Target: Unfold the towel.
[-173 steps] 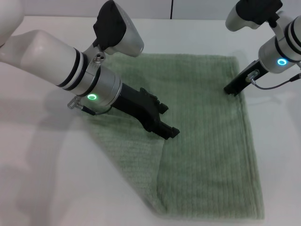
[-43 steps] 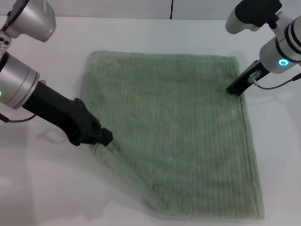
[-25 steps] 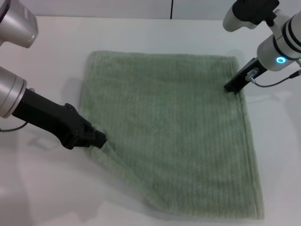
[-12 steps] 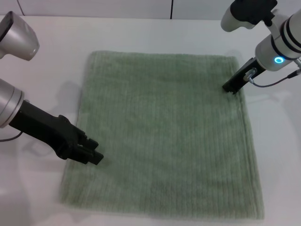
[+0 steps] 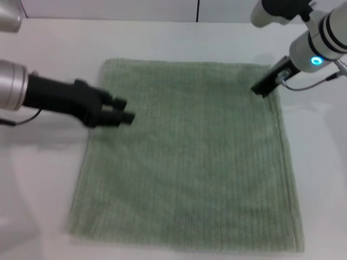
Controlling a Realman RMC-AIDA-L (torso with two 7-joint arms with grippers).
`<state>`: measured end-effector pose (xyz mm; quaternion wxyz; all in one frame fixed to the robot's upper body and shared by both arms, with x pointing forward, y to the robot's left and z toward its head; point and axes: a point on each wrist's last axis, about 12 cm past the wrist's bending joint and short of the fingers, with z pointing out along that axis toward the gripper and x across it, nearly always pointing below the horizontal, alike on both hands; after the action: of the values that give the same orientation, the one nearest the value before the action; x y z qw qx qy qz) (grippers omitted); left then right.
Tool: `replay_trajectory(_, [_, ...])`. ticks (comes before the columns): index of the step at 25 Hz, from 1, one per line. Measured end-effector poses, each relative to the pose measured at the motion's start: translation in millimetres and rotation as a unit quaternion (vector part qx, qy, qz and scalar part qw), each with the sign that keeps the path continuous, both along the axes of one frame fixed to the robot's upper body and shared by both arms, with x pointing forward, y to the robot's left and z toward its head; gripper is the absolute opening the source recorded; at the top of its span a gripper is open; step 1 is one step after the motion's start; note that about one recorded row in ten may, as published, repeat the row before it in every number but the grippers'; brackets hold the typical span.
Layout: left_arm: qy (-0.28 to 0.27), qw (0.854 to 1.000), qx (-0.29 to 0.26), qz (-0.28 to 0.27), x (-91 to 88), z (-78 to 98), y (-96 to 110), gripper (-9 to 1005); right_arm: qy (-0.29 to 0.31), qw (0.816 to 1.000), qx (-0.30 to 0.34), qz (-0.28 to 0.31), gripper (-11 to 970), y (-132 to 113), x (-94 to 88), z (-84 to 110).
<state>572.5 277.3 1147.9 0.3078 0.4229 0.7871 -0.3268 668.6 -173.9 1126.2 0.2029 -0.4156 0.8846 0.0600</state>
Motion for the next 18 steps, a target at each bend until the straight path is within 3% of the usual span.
replay_trajectory(5, [-0.061, 0.991, -0.062, 0.105, 23.7, -8.8, -1, 411, -0.081, 0.997, 0.015, 0.007, -1, 15, 10.6, 16.4])
replay_trajectory(6, [-0.061, 0.991, -0.062, 0.105, 23.7, -8.8, -1, 410, -0.100, 0.995, 0.017, 0.008, -1, 18, 13.0, 19.8])
replay_trajectory(10, [-0.127, 0.961, -0.119, 0.216, 40.3, -20.9, 9, 408, -0.179, 0.983, 0.031, 0.015, -1, 33, 22.6, 32.3])
replay_trajectory(12, [-0.127, 0.961, -0.119, 0.216, 40.3, -20.9, 9, 408, -0.211, 0.976, 0.041, 0.017, 0, 42, 26.0, 36.4])
replay_trajectory(13, [-0.136, 0.953, -0.126, 0.240, 43.1, -23.8, 12, 408, -0.232, 0.971, 0.049, 0.015, 0, 47, 28.1, 39.0])
replay_trajectory(14, [-0.158, 0.923, -0.152, 0.318, 50.2, -32.1, 22, 408, -0.253, 0.966, 0.057, 0.013, 0, 51, 30.0, 41.7])
replay_trajectory(15, [-0.158, 0.923, -0.152, 0.318, 50.2, -32.1, 22, 408, -0.275, 0.959, 0.068, 0.006, 0, 53, 32.3, 44.6])
replay_trajectory(16, [-0.172, 0.905, -0.166, 0.353, 52.9, -35.2, 26, 408, -0.293, 0.953, 0.079, -0.002, 0, 55, 33.6, 46.9])
replay_trajectory(18, [-0.172, 0.905, -0.166, 0.353, 52.9, -35.2, 26, 408, -0.338, 0.935, 0.106, -0.026, 0, 57, 36.4, 52.4])
